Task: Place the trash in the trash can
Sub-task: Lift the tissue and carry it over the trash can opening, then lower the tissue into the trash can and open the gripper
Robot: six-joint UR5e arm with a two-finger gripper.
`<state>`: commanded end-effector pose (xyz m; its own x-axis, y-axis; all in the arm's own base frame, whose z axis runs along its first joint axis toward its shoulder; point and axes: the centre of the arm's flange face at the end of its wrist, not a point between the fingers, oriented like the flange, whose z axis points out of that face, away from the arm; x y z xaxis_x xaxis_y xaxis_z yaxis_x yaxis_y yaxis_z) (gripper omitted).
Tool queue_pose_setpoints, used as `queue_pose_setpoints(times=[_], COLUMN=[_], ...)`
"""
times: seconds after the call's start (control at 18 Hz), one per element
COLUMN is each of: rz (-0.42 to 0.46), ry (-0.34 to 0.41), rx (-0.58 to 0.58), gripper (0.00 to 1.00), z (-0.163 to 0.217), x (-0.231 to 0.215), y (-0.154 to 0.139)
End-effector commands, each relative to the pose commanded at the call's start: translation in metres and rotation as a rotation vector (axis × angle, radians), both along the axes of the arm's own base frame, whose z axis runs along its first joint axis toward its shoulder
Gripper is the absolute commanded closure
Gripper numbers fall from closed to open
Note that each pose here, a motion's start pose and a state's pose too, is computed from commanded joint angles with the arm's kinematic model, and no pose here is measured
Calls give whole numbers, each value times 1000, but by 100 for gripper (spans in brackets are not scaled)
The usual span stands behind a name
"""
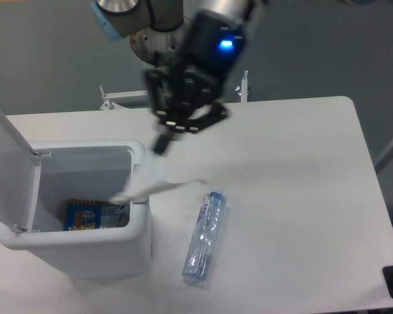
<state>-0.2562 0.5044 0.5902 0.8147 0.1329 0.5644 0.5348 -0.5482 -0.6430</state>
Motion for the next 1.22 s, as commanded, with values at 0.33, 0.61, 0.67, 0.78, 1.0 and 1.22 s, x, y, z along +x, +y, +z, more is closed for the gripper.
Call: queue_pose_setpoints(times=[0.33,0.61,0.67,0.78,1.0,1.22], rz=[-29,-58,-59,-81,-95,-109], ry=[-10,32,36,70,85,110], rx=[-100,-177,-192,-214,-240,-227], gripper=[97,97,97,97,95,35], z=[-49,-85,-92,-103,-115,-110], x=[29,35,34,38,43,43], y=[13,31,35,38,44,44])
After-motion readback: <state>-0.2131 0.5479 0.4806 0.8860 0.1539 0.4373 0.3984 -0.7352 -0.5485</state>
